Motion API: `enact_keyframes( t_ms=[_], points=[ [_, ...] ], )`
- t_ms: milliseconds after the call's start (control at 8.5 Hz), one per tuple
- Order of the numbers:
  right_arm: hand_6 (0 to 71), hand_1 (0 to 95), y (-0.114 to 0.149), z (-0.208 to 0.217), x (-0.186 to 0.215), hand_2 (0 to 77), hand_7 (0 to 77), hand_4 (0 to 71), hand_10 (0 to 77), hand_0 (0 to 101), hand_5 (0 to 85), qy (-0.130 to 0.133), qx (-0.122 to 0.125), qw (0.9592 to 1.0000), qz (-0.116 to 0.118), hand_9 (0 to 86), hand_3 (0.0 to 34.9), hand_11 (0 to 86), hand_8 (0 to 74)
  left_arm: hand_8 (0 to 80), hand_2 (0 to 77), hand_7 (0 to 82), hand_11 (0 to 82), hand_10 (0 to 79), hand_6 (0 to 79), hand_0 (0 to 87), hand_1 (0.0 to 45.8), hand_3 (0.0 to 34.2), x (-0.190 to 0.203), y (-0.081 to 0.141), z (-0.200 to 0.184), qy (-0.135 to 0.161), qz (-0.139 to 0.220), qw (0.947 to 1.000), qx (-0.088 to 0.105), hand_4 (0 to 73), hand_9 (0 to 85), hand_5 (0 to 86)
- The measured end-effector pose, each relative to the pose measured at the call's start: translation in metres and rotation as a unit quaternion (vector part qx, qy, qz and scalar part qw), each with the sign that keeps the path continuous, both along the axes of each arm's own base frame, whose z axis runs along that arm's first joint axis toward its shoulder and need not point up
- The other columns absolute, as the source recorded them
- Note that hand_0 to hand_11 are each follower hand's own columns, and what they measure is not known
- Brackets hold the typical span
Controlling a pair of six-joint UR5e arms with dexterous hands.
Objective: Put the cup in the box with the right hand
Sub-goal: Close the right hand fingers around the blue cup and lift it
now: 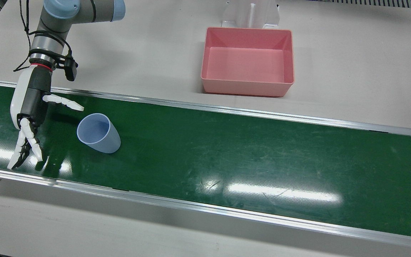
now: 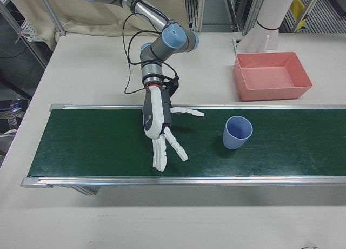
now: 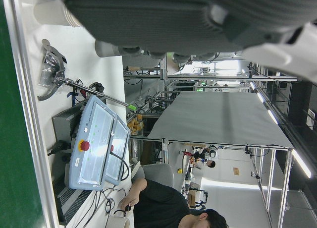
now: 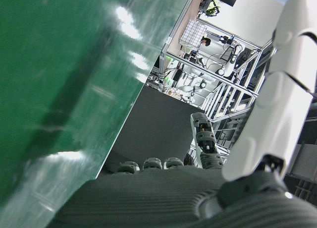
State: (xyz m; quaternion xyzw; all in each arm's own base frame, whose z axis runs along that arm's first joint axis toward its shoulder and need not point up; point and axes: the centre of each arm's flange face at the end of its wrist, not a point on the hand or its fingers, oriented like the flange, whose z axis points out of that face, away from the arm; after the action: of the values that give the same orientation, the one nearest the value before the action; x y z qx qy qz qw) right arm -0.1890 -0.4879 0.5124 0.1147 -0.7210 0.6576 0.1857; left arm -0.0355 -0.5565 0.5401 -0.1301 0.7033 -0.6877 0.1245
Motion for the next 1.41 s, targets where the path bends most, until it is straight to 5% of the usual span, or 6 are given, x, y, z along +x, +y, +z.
enact_keyframes(
  t_ms=[706,824,941,1059,1294,1412],
  points=[
    [0.5,15.3,0.001,-0.001,-0.001,11.4,1.6,0.0,0.5,46,4.4,-0.003,0.001,1.0000,0.001,0.5,0.0,1.1,1.6,0.0,1.1,0.0,0.0,0.0,0.5,0.0,0.5,0.0,0.000,0.000,0.000,0.000,0.000,1.0000,0.000,1.1,0.0,0.5],
    [15.3,24.0,0.000,-0.002,0.001,24.0,1.1,8.2,7.1,42,7.6,-0.004,0.001,0.9999,0.011,20.2,0.0,2.7,18.0,0.0,1.1,0.0,0.0,0.0,0.5,0.0,0.5,0.0,0.000,0.000,0.000,0.000,0.000,1.0000,0.000,1.1,0.0,0.5],
    [27.8,22.4,0.000,-0.002,0.003,26.7,3.3,12.5,21.3,45,13.1,-0.005,0.000,0.9998,0.018,31.1,0.0,16.4,30.0,0.0,1.1,0.0,0.0,0.0,0.0,0.0,0.5,0.0,0.000,0.000,0.000,0.000,0.000,1.0000,0.000,1.1,0.0,0.0],
    [37.1,20.2,0.000,-0.003,0.004,28.4,14.7,14.2,31.1,46,19.6,-0.006,0.001,0.9997,0.024,38.7,0.0,26.7,38.2,0.0,1.1,0.0,0.0,0.0,0.0,0.0,0.5,0.0,0.000,0.000,0.000,0.000,0.000,1.0000,0.000,1.1,0.0,0.5],
    [44.2,16.4,0.004,-0.031,0.014,29.5,40.9,20.2,49.6,48,19.6,-0.022,0.020,0.9991,0.030,54.5,0.0,46.4,56.2,0.0,1.1,0.0,0.0,0.0,0.0,0.0,0.5,0.0,0.000,0.000,0.000,0.000,0.000,1.0000,0.000,1.1,0.0,0.5],
    [44.2,16.4,0.010,-0.059,0.023,29.5,40.9,20.2,49.6,48,19.6,-0.034,0.038,0.9981,0.034,54.5,0.0,46.4,56.2,0.0,1.1,0.0,0.0,0.0,0.0,0.0,0.5,0.0,0.000,0.000,0.000,0.000,0.000,1.0000,0.000,1.1,0.0,0.0]
  ],
)
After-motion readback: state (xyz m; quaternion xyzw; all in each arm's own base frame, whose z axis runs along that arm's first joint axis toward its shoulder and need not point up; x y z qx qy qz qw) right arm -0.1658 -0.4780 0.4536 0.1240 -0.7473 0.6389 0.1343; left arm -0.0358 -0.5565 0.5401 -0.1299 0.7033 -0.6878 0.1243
